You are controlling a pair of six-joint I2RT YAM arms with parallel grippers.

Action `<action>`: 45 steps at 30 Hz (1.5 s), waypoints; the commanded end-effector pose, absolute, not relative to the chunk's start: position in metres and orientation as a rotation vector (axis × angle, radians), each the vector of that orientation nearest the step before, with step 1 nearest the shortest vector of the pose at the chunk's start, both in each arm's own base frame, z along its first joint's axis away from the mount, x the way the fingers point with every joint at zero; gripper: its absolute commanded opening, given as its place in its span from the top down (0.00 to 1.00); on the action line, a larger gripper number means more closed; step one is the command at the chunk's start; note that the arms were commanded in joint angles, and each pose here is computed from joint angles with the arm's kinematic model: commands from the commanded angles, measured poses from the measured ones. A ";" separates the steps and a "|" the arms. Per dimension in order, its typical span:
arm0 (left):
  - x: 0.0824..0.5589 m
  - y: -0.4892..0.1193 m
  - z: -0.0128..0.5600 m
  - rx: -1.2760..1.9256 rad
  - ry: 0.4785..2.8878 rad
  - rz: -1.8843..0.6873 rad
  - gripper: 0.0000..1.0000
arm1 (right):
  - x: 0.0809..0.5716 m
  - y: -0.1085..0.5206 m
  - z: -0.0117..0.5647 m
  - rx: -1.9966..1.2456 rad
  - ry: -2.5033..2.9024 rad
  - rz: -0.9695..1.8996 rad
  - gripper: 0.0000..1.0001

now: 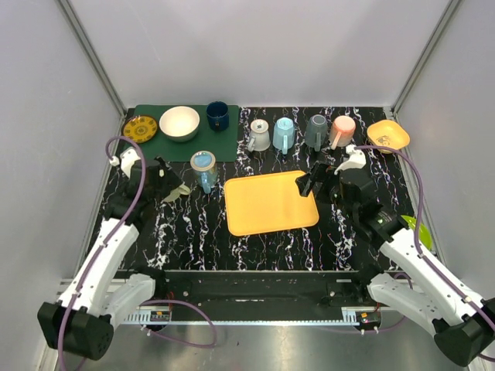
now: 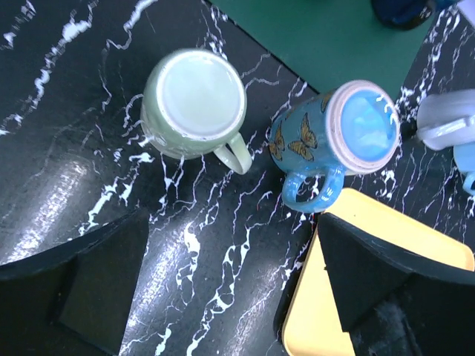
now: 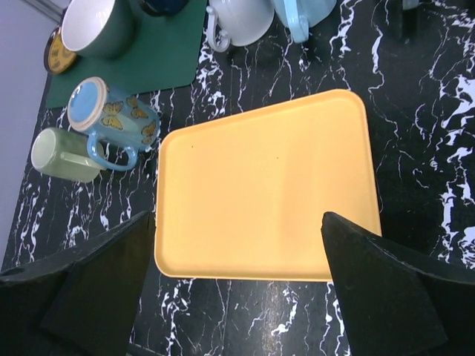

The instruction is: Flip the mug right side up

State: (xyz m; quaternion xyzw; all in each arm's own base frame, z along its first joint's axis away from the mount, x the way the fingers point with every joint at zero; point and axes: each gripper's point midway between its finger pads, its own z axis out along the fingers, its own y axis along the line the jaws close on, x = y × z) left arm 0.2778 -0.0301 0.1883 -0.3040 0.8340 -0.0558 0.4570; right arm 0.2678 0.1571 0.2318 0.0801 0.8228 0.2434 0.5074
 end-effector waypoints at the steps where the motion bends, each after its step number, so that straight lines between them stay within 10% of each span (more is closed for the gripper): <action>1: 0.291 -0.049 0.197 -0.728 2.078 -0.272 0.01 | 0.265 0.162 0.247 0.169 1.952 0.639 0.00; 12: 0.291 -0.043 0.128 -1.168 2.001 -0.239 0.18 | 0.266 0.165 0.238 0.168 1.965 0.650 0.00; 21: 0.336 -0.133 0.151 -0.642 2.227 -0.257 0.18 | 0.262 0.160 0.240 0.167 1.959 0.629 0.00; 45: 0.377 -0.119 0.110 -0.303 2.386 -0.048 0.36 | 0.263 0.153 0.237 0.167 1.965 0.578 0.00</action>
